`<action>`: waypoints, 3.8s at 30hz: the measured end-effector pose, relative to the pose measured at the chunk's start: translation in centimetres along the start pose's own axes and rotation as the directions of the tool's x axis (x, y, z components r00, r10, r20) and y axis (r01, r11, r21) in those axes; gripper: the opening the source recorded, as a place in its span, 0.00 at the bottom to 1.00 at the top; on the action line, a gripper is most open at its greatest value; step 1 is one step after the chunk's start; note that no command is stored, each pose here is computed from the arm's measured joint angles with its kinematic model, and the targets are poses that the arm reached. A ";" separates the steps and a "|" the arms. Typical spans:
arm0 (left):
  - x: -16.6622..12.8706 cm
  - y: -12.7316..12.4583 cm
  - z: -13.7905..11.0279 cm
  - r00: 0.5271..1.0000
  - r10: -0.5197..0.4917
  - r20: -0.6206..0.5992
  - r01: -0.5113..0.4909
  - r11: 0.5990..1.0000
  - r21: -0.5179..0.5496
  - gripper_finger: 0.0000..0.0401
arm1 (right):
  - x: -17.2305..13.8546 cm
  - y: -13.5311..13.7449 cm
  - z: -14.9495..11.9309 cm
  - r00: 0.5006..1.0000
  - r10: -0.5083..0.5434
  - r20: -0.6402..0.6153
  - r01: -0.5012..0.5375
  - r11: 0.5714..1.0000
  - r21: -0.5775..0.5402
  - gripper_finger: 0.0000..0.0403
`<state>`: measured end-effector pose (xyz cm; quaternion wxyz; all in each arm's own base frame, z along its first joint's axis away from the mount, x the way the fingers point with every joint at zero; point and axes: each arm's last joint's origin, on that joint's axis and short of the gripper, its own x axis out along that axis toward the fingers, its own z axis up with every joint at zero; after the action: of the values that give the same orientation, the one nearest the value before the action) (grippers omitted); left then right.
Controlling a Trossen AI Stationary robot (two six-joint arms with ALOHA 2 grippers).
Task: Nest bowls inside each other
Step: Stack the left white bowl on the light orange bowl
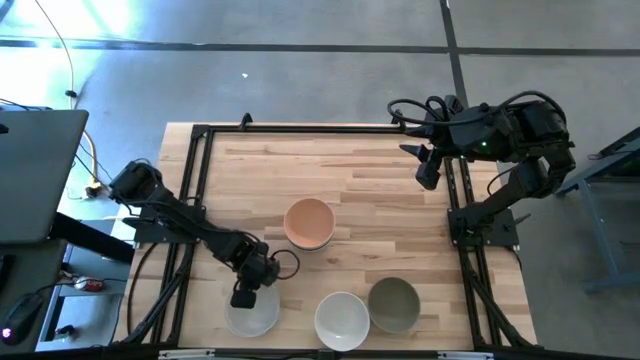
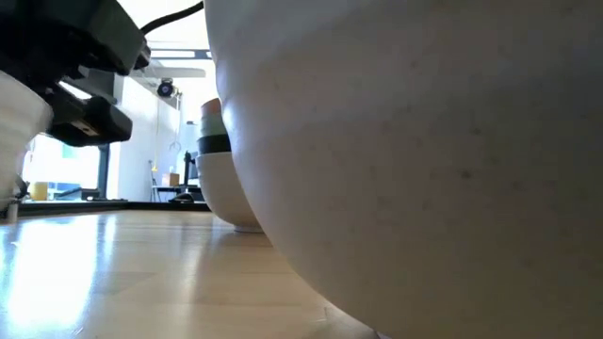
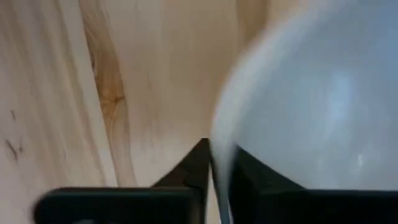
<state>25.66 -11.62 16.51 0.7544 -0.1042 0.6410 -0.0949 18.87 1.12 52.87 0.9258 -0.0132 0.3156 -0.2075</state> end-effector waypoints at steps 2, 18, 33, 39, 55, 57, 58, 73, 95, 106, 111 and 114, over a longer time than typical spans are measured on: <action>-0.2 0.0 0.1 1.000 -0.009 0.008 0.009 1.000 0.004 0.02 | 0.0 0.0 0.0 1.000 0.000 0.000 0.000 1.000 0.000 0.34; -4.1 0.7 1.4 0.997 0.036 -0.069 -0.036 0.999 -0.001 0.00 | 0.2 0.1 -0.1 1.000 0.008 -0.010 -0.007 0.999 0.035 0.34; -15.3 3.6 6.0 0.979 0.194 0.059 -0.197 0.979 0.061 0.00 | 0.3 0.5 -0.1 0.998 0.054 -0.022 -0.053 0.998 0.040 0.34; -19.2 6.7 6.9 0.958 0.253 0.135 -0.259 0.966 0.027 0.00 | 0.1 0.8 -0.1 0.997 0.070 -0.020 -0.069 0.997 0.029 0.34; -18.9 13.4 10.7 0.960 0.267 0.082 -0.271 0.962 0.044 0.00 | 0.0 1.0 -0.2 0.997 0.081 -0.019 -0.080 0.996 0.031 0.34; -18.4 14.0 11.4 0.965 0.251 0.072 -0.255 0.965 0.057 0.00 | 0.0 1.0 -0.2 0.997 0.081 -0.018 -0.080 0.996 0.031 0.34; -18.3 14.2 11.7 0.967 0.248 0.065 -0.252 0.966 0.065 0.00 | 0.0 1.0 -0.2 0.996 0.082 -0.018 -0.081 0.996 0.031 0.34; -18.4 16.7 15.5 0.968 0.241 0.066 -0.248 0.962 0.117 0.00 | 0.0 1.1 -0.2 0.994 0.106 -0.024 -0.105 0.994 0.030 0.34; -14.2 18.0 16.9 0.983 0.182 -0.035 -0.175 0.973 0.154 0.00 | 0.0 1.1 -0.2 0.994 0.107 -0.024 -0.107 0.994 0.012 0.34; -13.3 18.2 17.1 0.982 0.178 -0.057 -0.165 0.970 0.178 0.04 | 0.0 1.1 -0.2 0.993 0.119 -0.027 -0.118 0.993 0.011 0.34; -13.4 18.3 17.1 0.975 0.212 -0.064 -0.198 0.963 0.183 0.15 | 0.0 1.1 -0.2 0.992 0.119 -0.028 -0.119 0.993 0.002 0.34; -13.4 18.4 17.1 0.974 0.220 -0.062 -0.204 0.960 0.193 0.16 | 0.0 1.1 -0.2 0.992 0.119 -0.028 -0.119 0.993 0.002 0.34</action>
<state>40.60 10.36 26.74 0.7395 0.0397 0.6676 -0.0771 19.15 2.17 52.55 0.9321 0.0090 0.3285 -0.1521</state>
